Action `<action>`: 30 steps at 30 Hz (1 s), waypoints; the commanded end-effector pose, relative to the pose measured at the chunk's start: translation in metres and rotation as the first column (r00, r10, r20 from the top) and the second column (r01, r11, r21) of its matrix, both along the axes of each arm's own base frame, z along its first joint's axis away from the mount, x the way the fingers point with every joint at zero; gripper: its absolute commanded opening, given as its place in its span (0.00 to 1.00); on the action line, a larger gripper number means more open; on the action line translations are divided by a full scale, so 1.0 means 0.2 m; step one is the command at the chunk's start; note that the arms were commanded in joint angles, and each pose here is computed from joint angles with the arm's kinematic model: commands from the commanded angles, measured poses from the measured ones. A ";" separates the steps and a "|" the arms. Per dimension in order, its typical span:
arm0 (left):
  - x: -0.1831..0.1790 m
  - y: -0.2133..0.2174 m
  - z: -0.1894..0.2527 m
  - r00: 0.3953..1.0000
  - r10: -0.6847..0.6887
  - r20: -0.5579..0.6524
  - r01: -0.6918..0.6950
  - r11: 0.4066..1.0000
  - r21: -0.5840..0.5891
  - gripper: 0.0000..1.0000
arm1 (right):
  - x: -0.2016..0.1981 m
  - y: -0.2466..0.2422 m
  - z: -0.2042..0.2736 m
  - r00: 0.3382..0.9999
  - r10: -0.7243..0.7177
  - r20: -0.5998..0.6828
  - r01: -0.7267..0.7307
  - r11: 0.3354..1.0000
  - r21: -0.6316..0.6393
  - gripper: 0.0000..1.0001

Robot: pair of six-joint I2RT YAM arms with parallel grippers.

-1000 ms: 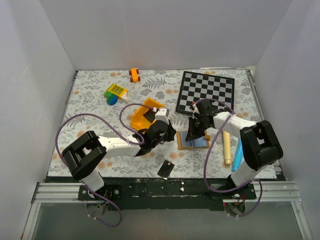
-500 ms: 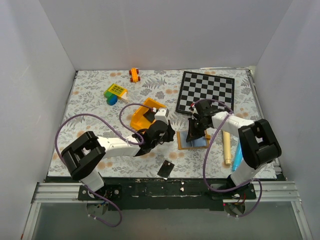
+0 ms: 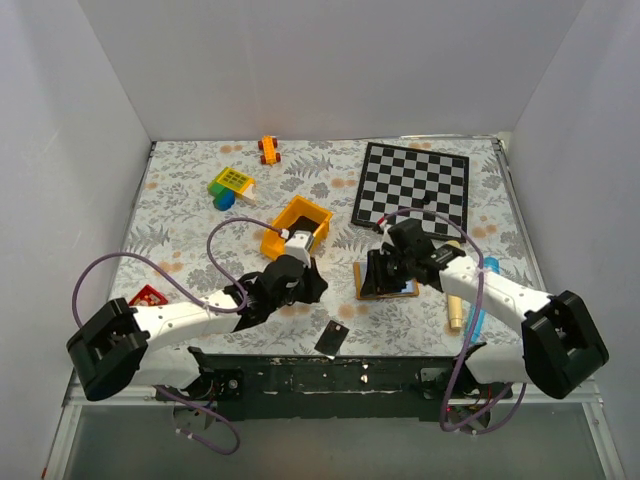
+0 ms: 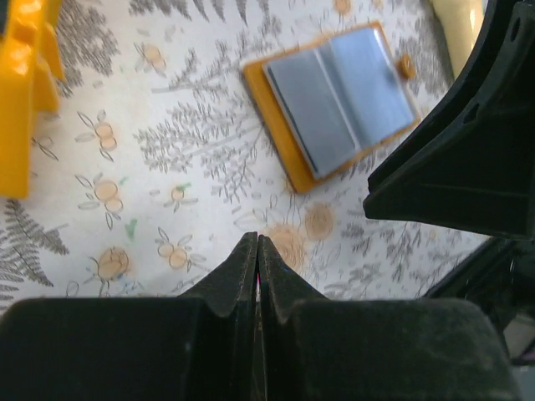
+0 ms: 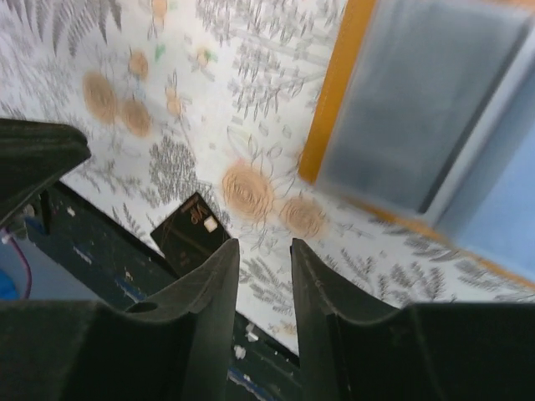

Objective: Put the credit cards into the card holder
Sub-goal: Turn over the card slot in the card holder, then pick up the credit card at the corner of the board.

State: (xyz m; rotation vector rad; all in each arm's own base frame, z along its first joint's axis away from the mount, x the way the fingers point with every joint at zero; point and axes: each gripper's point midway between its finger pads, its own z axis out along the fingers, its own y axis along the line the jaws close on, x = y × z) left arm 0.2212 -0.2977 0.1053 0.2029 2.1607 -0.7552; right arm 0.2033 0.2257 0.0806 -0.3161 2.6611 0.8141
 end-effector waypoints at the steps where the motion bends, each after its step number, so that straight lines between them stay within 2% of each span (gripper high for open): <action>1: -0.20 0.00 -0.10 0.976 -0.208 -0.068 0.211 0.976 0.043 0.00 | -0.08 0.05 0.00 0.998 -0.070 -0.004 0.070 0.996 0.055 0.41; 5: -0.29 0.04 -0.20 0.961 -0.245 -0.130 0.262 0.955 0.137 0.03 | -0.14 0.06 -0.01 0.997 -0.075 -0.025 0.076 0.995 0.069 0.43; 12: -0.45 0.01 -0.32 0.943 -0.267 -0.199 0.306 0.930 0.203 0.09 | -0.26 0.07 -0.01 0.997 -0.073 -0.035 0.076 0.994 0.079 0.45; 16: -0.52 0.04 -0.36 0.947 -0.226 -0.228 0.282 0.925 0.256 0.23 | -0.34 0.08 0.00 0.996 -0.079 -0.045 0.083 0.991 0.104 0.47; 18: -0.53 0.07 -0.34 0.955 -0.190 -0.226 0.247 0.933 0.260 0.36 | -0.37 0.09 0.00 0.996 -0.083 -0.045 0.087 0.990 0.108 0.48; 22: -0.52 0.12 -0.28 0.970 -0.152 -0.190 0.197 0.949 0.246 0.42 | -0.41 0.10 -0.01 0.995 -0.086 -0.047 0.091 0.991 0.103 0.50; 26: -0.47 0.12 -0.25 0.980 -0.133 -0.148 0.168 0.953 0.254 0.42 | -0.46 0.12 -0.03 0.995 -0.082 -0.059 0.087 0.993 0.085 0.49; 30: -0.44 0.07 -0.29 0.981 -0.142 -0.133 0.174 0.944 0.280 0.30 | -0.47 0.12 -0.04 0.993 -0.106 -0.060 0.110 0.991 0.071 0.46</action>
